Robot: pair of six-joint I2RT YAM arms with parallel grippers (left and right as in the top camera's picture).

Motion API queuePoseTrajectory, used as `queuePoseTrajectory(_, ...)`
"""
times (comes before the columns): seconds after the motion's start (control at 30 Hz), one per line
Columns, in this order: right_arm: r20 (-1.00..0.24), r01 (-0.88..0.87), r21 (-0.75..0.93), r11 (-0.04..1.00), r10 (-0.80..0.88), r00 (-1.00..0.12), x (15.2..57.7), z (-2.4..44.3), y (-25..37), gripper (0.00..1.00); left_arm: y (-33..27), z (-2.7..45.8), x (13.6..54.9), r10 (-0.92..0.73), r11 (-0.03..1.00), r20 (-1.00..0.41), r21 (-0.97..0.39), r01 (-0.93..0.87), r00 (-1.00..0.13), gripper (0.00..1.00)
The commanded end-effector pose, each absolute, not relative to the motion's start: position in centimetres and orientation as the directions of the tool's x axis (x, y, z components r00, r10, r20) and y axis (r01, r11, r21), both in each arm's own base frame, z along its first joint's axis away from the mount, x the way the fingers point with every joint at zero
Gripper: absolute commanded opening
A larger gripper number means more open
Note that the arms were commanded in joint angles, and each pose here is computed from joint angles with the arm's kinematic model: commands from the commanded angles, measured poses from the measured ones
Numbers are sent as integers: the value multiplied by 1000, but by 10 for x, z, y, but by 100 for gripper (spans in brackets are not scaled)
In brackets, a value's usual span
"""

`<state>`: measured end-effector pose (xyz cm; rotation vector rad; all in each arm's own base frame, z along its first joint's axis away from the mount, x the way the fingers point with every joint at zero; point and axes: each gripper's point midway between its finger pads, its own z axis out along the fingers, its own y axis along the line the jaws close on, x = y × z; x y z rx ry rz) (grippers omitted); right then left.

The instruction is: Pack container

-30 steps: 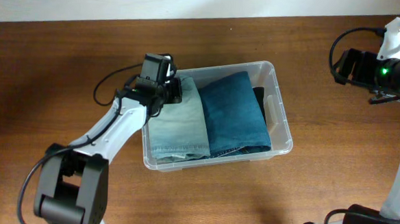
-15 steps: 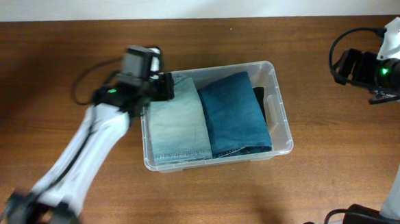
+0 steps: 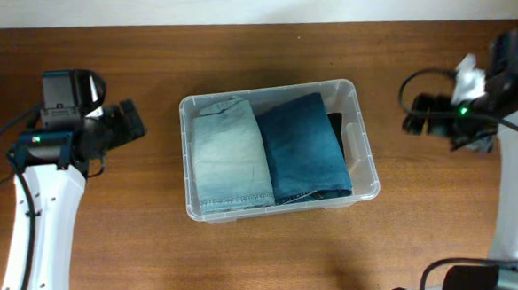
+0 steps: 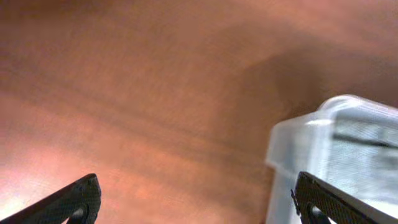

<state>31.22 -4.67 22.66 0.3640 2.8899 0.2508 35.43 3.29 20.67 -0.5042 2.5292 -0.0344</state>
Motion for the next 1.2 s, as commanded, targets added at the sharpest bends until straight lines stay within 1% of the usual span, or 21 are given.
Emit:
queuePoseTrajectory(0.0, -60, 119, 300, 946, 143, -988, 292, 193, -7, 76, 41, 200, 349, -371, 924, -491, -112, -365, -789, 99)
queuePoseTrajectory(0.03, -31, 93, 314, 945, 108, -994, 286, 186, 3, 70, 44, 198, 348, -377, 921, -486, -110, -373, -788, 99)
queuePoseTrajectory(0.07, -1, 76, 317, 945, 80, -997, 280, 178, 11, 54, 46, 197, 348, -382, 919, -482, -108, -379, -788, 99)
queuePoseTrajectory(0.13, 30, 27, 321, 947, 18, -999, 271, 168, 26, 28, 50, 193, 349, -391, 915, -473, -107, -389, -790, 99)
queuePoseTrajectory(0.17, 39, -28, 322, 946, -43, -998, 265, 163, 41, 4, 51, 189, 350, -395, 913, -461, -102, -395, -794, 96)
queuePoseTrajectory(0.23, 28, -103, 320, 942, -118, -993, 261, 164, 60, 4, 52, 182, 351, -398, 912, -444, -97, -399, -803, 93)
queuePoseTrajectory(0.27, 17, -141, 320, 937, -154, -988, 259, 165, 68, 4, 52, 178, 352, -399, 912, -434, -94, -400, -808, 89)
queuePoseTrajectory(0.3, 3, -179, 319, 931, -190, -982, 257, 168, 77, 4, 52, 174, 352, -399, 912, -425, -91, -401, -812, 82)
queuePoseTrajectory(0.47, -56, -443, 311, 841, -449, -892, 236, 175, 128, 4, 53, 157, 355, -402, 911, -381, -76, -405, -833, 73)
queuePoseTrajectory(0.57, -62, -533, 308, 788, -542, -838, 223, 170, 155, 4, 53, 151, 356, -403, 911, -365, -71, -406, -839, 73)
queuePoseTrajectory(0.7, -41, -561, 311, 767, -579, -814, 206, 155, 179, 4, 53, 144, 356, -404, 911, -348, -65, -408, -846, 74)
queuePoseTrajectory(0.87, 7, -593, 315, 741, -626, -779, 184, 132, 188, 4, 53, 142, 357, -404, 911, -343, -64, -408, -848, 75)
queuePoseTrajectory(0.97, 9, -616, 315, 722, -652, -758, 177, 119, 193, 4, 53, 142, 358, -404, 911, -345, -65, -408, -847, 75)
queuePoseTrajectory(1.07, -55, -649, 283, 706, -663, -746, 188, 110, 201, 4, 53, 142, 358, -404, 911, -344, -65, -407, -848, 75)
queuePoseTrajectory(1.17, -119, -671, 192, 716, -661, -741, 211, 106, 200, 4, 53, 142, 358, -404, 911, -344, -65, -408, -848, 75)
